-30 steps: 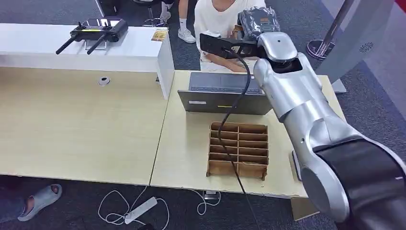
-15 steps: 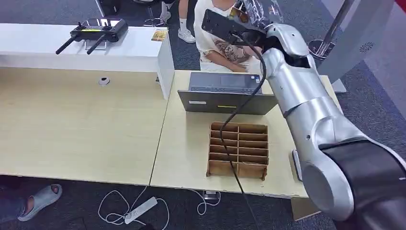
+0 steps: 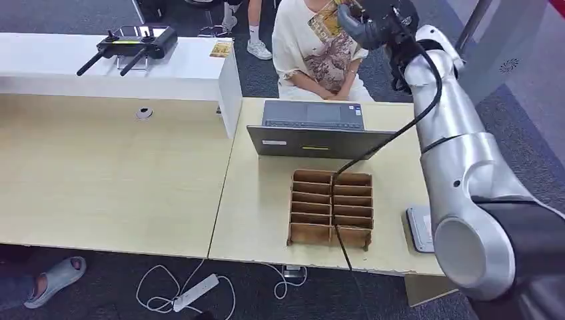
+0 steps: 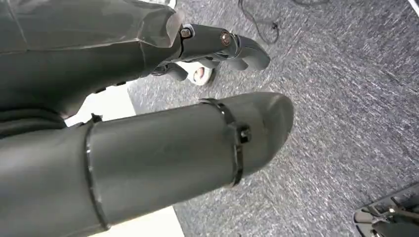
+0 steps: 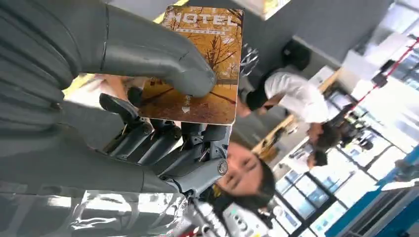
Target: Pass the card to the sensor for recognition and then transmit it.
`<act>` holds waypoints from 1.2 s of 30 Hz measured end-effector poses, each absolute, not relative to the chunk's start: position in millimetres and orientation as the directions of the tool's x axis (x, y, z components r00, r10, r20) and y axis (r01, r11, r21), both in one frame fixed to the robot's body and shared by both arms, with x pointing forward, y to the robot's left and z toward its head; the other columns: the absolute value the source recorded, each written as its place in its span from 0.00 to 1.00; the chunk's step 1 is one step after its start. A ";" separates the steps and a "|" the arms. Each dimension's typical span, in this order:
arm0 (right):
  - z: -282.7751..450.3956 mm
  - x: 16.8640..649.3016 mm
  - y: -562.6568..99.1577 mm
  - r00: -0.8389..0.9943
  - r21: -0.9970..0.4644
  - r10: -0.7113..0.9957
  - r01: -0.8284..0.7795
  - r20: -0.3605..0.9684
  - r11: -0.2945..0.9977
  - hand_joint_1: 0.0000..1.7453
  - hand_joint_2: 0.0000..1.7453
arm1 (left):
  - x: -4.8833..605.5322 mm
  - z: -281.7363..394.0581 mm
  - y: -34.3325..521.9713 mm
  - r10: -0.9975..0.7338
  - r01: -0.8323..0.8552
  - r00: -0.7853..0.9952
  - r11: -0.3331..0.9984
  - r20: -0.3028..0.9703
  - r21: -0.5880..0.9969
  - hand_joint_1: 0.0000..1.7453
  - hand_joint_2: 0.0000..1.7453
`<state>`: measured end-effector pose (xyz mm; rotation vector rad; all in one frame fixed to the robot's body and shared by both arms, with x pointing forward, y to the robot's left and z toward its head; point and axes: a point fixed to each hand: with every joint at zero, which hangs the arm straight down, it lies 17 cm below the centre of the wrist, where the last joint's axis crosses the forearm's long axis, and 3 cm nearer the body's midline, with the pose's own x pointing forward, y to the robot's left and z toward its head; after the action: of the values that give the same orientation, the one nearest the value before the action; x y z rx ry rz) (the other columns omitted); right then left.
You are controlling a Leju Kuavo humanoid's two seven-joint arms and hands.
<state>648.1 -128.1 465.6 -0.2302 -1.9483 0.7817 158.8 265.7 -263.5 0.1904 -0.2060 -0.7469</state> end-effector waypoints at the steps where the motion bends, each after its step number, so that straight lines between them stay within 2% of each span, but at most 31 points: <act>1: 465.7 646.4 -126.2 -0.499 -0.596 0.447 -0.186 0.742 0.781 1.00 1.00 | 158.7 -263.5 266.2 -0.687 0.650 0.717 0.720 0.118 0.244 0.00 0.00; 5: 467.6 637.3 -119.8 -0.502 -0.510 0.322 -0.299 0.803 0.806 1.00 1.00 | 159.8 -263.5 267.1 -0.687 0.648 0.716 0.720 0.124 0.250 0.00 0.00; 11: 468.2 633.5 -137.6 -0.487 -0.432 0.223 -0.372 0.844 0.821 1.00 1.00 | 160.7 -263.4 267.5 -0.693 0.651 0.710 0.714 0.127 0.257 0.00 0.00; 17: 466.3 637.6 -172.1 -0.479 -0.394 0.195 -0.359 0.856 0.846 1.00 1.00 | 160.8 -263.4 268.1 -0.693 0.651 0.709 0.714 0.130 0.257 0.00 0.00; 26: 428.5 638.3 -236.6 -0.430 -0.245 0.082 -0.340 0.899 0.908 1.00 1.00 | 160.1 -263.6 270.1 -0.687 0.646 0.715 0.720 0.128 0.255 0.00 0.00; 36: 387.9 635.6 -306.4 -0.382 -0.216 0.105 -0.262 0.918 0.941 1.00 1.00 | 157.8 -264.4 272.4 -0.681 0.638 0.722 0.724 0.122 0.263 0.00 0.00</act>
<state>635.6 -306.4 387.9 0.1136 -1.9253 0.3911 157.8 272.4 -264.4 0.2084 -0.2168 -0.7342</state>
